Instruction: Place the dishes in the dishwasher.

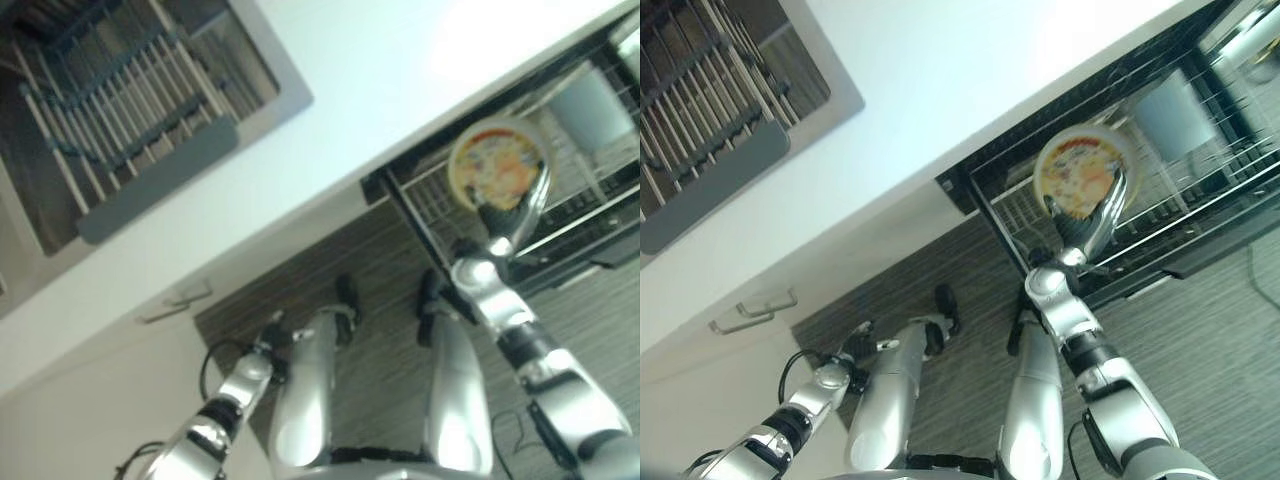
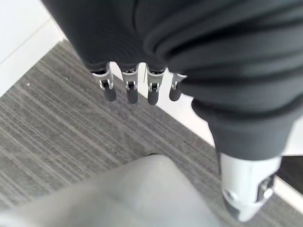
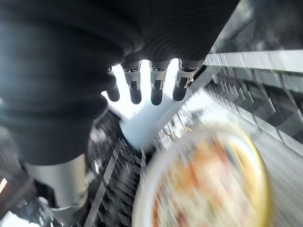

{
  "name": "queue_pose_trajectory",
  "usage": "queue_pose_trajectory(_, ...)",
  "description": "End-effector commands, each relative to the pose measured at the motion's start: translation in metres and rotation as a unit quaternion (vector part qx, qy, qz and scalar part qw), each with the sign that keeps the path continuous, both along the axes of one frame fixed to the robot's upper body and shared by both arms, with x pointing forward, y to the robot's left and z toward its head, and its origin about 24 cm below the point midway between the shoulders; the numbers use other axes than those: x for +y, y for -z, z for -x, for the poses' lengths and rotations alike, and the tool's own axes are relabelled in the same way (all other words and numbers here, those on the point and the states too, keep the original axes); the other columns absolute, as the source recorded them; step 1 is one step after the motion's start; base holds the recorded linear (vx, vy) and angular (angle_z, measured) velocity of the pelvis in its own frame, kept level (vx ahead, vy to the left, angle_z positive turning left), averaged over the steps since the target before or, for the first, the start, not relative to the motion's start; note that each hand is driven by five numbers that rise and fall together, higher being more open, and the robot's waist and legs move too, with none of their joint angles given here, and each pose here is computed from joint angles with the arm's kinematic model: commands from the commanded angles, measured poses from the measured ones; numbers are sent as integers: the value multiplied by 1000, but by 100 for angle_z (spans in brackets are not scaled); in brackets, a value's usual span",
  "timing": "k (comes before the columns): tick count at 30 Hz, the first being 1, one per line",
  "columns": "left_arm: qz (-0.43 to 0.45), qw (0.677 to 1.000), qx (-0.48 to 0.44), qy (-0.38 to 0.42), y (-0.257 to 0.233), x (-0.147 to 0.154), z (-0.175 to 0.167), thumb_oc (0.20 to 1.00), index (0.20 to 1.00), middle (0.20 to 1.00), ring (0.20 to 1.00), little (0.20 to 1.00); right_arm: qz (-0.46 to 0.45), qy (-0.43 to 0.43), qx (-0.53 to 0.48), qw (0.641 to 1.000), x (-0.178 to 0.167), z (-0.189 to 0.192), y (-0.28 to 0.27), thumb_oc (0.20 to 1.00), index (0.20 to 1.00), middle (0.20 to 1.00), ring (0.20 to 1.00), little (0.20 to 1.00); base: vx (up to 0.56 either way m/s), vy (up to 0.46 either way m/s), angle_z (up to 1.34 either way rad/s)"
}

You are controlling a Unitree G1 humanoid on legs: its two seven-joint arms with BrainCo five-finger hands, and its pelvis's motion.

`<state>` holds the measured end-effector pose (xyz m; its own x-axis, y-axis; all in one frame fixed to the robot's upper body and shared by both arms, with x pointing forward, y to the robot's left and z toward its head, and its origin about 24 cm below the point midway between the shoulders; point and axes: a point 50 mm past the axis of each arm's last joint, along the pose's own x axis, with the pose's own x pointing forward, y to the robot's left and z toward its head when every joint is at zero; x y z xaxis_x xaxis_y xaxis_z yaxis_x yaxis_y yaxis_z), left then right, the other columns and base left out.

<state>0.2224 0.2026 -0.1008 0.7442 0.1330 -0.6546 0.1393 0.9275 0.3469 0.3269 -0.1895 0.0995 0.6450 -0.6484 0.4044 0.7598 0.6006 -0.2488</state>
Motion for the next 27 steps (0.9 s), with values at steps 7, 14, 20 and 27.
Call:
queue_pose_trajectory(7,29,995,90,4,34,-18,53,1000,1000,1000,1000,1000,15,-78,-27,996,5,9,-8,1000,1000,1000,1000,1000,53,-60,-9)
queue_pose_trajectory(14,58,977,192,-76,55,0,108,1000,1000,1000,1000,1000,-41,-282,-33,958,-10,53,-2,1000,1000,1000,1000,1000,123,-82,-2)
queue_pose_trajectory(20,72,960,244,-115,63,9,139,1000,1000,1000,1000,1000,-77,-207,-38,975,-70,85,3,1000,1000,1000,1000,1000,82,-64,-14)
queue_pose_trajectory(27,60,959,255,-111,63,19,145,1000,1000,1000,1000,1000,-178,-55,-75,980,-120,117,35,1000,1000,1000,1000,1000,41,-52,-6)
